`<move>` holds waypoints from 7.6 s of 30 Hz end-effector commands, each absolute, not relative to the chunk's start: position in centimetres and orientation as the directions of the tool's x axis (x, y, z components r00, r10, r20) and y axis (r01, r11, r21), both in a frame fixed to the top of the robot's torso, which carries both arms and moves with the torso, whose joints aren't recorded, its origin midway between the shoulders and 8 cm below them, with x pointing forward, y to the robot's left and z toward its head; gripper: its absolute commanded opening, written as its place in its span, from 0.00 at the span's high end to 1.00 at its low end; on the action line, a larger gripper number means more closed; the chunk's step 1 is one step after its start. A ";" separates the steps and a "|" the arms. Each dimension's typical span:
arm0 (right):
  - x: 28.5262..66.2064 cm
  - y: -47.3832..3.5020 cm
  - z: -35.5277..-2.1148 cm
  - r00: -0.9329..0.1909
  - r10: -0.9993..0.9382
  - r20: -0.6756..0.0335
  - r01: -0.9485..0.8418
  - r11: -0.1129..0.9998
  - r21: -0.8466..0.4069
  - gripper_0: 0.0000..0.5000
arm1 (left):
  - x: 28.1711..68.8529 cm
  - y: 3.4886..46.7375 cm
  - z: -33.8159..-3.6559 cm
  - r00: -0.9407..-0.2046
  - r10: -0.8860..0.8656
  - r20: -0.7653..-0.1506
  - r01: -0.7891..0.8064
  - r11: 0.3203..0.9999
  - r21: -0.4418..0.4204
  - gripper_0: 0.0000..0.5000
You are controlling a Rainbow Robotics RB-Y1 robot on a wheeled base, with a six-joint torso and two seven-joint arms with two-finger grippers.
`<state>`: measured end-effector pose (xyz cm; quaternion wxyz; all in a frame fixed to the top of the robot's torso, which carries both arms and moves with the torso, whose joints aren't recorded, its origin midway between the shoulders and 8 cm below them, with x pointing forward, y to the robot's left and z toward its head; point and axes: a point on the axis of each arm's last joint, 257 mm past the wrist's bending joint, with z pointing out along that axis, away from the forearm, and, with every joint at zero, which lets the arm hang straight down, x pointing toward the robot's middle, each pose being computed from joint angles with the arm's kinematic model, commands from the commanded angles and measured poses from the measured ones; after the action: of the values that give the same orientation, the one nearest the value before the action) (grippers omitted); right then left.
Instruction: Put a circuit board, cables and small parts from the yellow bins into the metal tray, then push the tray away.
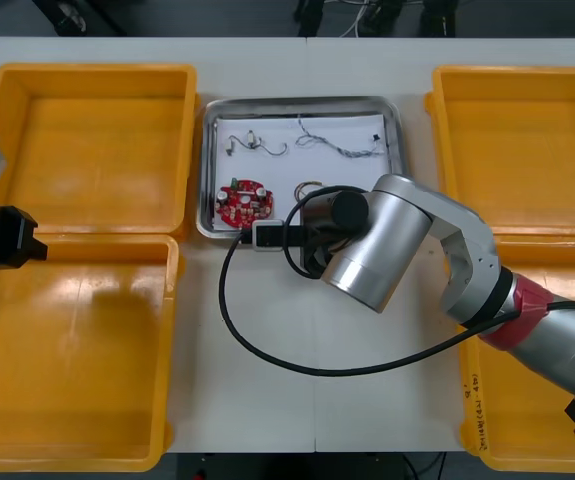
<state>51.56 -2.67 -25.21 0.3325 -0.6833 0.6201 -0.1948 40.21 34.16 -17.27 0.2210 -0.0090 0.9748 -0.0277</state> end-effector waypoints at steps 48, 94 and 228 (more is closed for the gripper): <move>61.8 -9.1 -22.5 0.053 -0.987 -0.150 -0.649 0.080 -0.757 1.00 | 40.0 35.0 -16.1 -0.888 0.066 -0.456 0.073 0.997 0.003 0.00; 63.4 -6.2 -19.9 0.080 -0.977 -0.195 -0.650 0.097 -0.753 0.00 | 40.0 35.0 -16.1 -0.888 0.066 -0.456 0.073 0.997 0.003 0.00; 38.2 -42.1 -18.1 -0.928 0.061 -0.366 0.077 0.997 -0.028 0.00 | 40.0 35.0 -16.1 -0.888 0.066 -0.456 0.073 0.997 0.003 0.00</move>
<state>39.05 -39.57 -18.73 0.1850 0.0441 0.9817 0.0094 40.20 34.14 -17.26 0.2212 -0.0086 0.9748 -0.0276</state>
